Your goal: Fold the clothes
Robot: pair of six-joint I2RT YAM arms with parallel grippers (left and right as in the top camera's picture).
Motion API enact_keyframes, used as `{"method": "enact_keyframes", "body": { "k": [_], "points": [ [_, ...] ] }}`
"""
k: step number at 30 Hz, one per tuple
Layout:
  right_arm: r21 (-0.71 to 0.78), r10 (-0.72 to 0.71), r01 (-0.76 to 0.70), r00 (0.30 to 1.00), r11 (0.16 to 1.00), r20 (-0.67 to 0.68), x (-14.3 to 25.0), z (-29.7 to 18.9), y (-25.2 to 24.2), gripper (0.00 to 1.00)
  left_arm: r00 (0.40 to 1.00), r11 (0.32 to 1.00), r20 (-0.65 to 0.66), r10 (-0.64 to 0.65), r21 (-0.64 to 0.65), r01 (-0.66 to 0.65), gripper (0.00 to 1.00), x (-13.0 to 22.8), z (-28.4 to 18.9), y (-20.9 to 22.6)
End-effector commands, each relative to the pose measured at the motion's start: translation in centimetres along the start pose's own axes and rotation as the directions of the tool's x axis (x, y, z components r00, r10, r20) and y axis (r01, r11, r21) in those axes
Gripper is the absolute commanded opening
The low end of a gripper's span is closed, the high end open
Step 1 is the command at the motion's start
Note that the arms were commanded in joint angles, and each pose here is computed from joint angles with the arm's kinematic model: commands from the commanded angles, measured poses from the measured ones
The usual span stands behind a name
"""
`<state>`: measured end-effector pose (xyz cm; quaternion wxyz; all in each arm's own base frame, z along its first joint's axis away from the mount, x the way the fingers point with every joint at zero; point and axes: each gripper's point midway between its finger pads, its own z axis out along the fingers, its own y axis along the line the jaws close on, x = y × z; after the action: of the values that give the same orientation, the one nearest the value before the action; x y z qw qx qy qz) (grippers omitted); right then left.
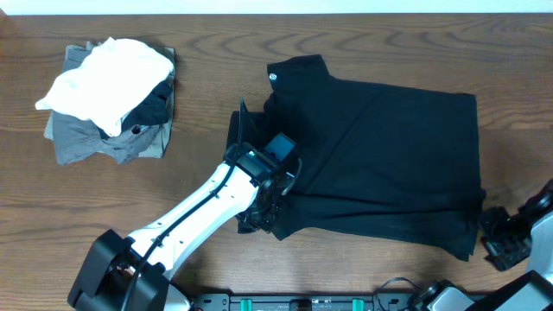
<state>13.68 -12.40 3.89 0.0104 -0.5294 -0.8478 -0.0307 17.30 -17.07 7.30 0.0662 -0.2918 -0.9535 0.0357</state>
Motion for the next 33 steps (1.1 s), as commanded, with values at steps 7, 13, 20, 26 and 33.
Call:
{"method": "enact_keyframes", "body": {
  "k": [7, 13, 20, 26, 33],
  "points": [
    [-0.047, 0.093, -0.096, 0.993, 0.994, -0.069, 2.7, 3.8, -0.2, 0.6, 1.0, 1.0, 0.025, 0.006, -0.007, -0.006, 0.06, -0.6, -0.3, 0.0],
    [-0.042, 0.144, -0.147, 0.987, 0.988, -0.073, 3.7, 5.6, -0.6, 0.52, 0.999, 1.0, 0.032, 0.007, -0.007, -0.007, 0.06, -0.8, -0.3, 0.0],
    [-0.054, 0.144, -0.147, 0.988, 0.988, -0.049, 2.4, 4.3, -0.1, 0.06, 1.0, 1.0, 0.026, 0.006, -0.007, -0.006, 0.06, -0.6, -0.3, 0.0],
    [-0.121, 0.069, -0.073, 0.997, 0.99, -0.031, 0.3, 0.5, 1.8, 0.01, 1.0, 1.0, -0.018, 0.001, -0.011, -0.001, 0.06, 0.6, -0.3, 0.1],
    [-0.24, -0.008, 0.021, 0.999, 0.971, 0.053, -2.8, -6.5, 4.8, 0.01, 0.994, 0.995, -0.112, -0.009, 0.095, 0.02, 0.06, 3.3, -1.1, -1.7]
  ]
}}
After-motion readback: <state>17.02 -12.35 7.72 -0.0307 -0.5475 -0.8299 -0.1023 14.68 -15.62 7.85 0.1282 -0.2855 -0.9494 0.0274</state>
